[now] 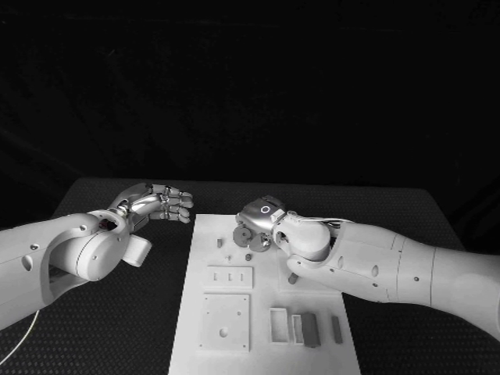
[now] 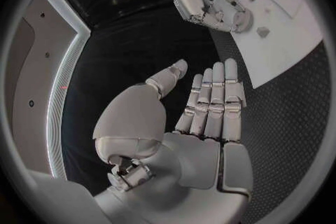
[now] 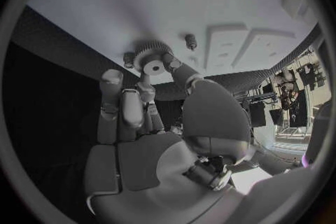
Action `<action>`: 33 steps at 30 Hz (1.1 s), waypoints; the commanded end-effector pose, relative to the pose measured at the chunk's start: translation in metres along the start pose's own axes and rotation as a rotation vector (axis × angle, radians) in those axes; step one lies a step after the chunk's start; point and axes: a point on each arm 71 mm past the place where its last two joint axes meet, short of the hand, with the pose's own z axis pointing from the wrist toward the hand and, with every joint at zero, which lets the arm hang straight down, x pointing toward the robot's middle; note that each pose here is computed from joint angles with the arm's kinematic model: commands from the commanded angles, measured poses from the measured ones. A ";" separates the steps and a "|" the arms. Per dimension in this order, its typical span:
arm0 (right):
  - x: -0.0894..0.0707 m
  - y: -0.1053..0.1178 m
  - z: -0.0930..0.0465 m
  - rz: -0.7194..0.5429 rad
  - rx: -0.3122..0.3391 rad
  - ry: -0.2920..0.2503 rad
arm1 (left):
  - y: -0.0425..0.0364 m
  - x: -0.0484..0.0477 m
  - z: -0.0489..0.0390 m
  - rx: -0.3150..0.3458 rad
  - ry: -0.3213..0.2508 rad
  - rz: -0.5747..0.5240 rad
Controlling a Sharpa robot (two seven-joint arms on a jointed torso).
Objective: Assemble the parts on the task board
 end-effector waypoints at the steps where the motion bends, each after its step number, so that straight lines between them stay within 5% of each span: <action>1: 0.004 -0.003 0.000 -0.005 0.005 0.024 | -0.0025 0.0015 0.0005 0.010 0.008 -0.001; 19: 0.007 -0.007 -0.002 0.041 0.013 0.025 | -0.0021 0.0021 0.0047 0.010 0.006 0.002; 33: 0.015 -0.012 -0.004 0.079 0.010 0.096 | -0.0017 0.0010 0.0046 0.009 0.002 0.003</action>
